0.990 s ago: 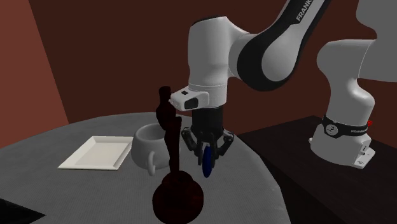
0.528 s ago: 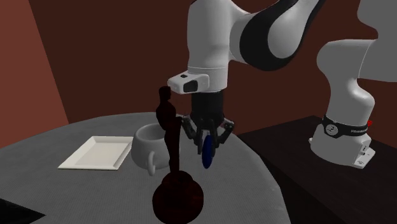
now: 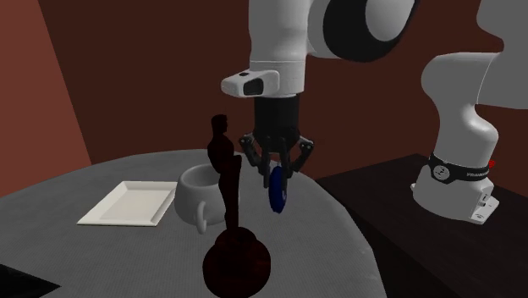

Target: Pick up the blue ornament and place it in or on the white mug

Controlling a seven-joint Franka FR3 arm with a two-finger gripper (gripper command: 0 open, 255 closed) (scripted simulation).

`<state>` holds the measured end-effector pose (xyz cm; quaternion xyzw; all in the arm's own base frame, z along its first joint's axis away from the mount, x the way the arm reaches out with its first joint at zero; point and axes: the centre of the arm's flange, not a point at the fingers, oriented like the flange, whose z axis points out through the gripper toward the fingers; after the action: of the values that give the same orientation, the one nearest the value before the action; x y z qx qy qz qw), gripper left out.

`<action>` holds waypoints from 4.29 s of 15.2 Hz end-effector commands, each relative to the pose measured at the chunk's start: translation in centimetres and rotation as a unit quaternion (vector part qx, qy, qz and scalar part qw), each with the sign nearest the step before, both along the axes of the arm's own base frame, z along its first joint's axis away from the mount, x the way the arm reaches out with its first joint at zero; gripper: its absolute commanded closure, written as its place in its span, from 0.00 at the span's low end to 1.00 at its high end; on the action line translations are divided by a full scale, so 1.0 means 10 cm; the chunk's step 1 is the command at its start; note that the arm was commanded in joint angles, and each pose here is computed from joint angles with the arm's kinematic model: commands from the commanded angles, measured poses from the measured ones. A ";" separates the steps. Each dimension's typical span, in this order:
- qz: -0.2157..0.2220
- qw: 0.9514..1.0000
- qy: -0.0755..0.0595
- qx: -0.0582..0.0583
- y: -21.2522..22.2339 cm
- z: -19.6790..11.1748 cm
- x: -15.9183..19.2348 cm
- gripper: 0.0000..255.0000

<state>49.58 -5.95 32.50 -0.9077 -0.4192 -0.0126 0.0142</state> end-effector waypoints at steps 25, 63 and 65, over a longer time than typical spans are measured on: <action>0.000 1.000 0.000 0.000 -1.07 0.85 0.97 1.00; -0.233 0.958 0.099 0.135 -2.18 -0.25 1.13 1.00; -0.233 0.958 0.099 0.135 -2.18 -0.25 1.13 1.00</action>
<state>60.86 -27.77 30.01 -0.9667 -0.1866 0.0179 0.1742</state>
